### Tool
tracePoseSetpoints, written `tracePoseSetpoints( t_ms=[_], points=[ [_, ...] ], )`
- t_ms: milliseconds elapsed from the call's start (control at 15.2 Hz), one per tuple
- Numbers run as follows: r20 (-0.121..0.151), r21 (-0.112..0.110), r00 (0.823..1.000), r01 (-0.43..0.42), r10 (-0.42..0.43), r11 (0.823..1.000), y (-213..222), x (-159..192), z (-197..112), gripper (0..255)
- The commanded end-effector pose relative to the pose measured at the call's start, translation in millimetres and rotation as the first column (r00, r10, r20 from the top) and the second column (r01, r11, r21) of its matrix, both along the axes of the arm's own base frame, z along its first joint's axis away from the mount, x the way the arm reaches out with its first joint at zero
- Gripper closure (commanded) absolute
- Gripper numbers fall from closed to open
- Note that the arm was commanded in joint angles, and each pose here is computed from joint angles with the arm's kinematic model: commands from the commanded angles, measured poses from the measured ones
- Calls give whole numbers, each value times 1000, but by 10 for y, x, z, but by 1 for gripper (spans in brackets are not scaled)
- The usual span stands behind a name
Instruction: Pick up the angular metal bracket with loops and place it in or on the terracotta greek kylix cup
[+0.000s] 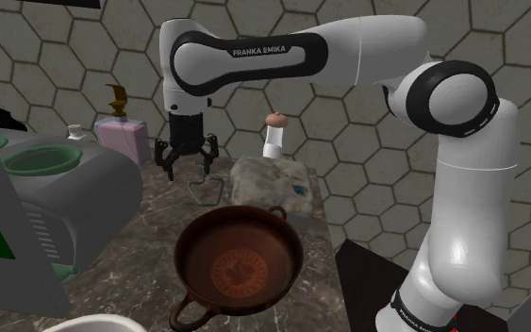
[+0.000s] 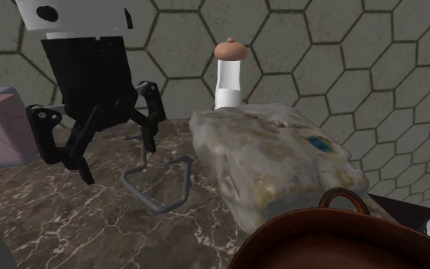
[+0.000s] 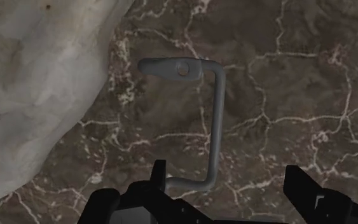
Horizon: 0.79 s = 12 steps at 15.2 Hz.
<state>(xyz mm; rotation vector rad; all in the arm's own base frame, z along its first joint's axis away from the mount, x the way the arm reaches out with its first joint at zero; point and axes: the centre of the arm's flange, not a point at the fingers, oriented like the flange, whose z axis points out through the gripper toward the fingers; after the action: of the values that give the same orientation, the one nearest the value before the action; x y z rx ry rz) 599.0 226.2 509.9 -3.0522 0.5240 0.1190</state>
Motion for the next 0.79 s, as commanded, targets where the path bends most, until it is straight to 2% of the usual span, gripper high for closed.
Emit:
tracePoseSetpoints(
  t_ms=[0,396,726],
  points=[
    [-19,-9,1000,-3,2,1000,2,58,-58,0],
    [-19,-9,1000,-3,2,1000,14,32,-350,0],
    [-19,-9,1000,-3,2,1000,15,33,-351,0]
  ],
)
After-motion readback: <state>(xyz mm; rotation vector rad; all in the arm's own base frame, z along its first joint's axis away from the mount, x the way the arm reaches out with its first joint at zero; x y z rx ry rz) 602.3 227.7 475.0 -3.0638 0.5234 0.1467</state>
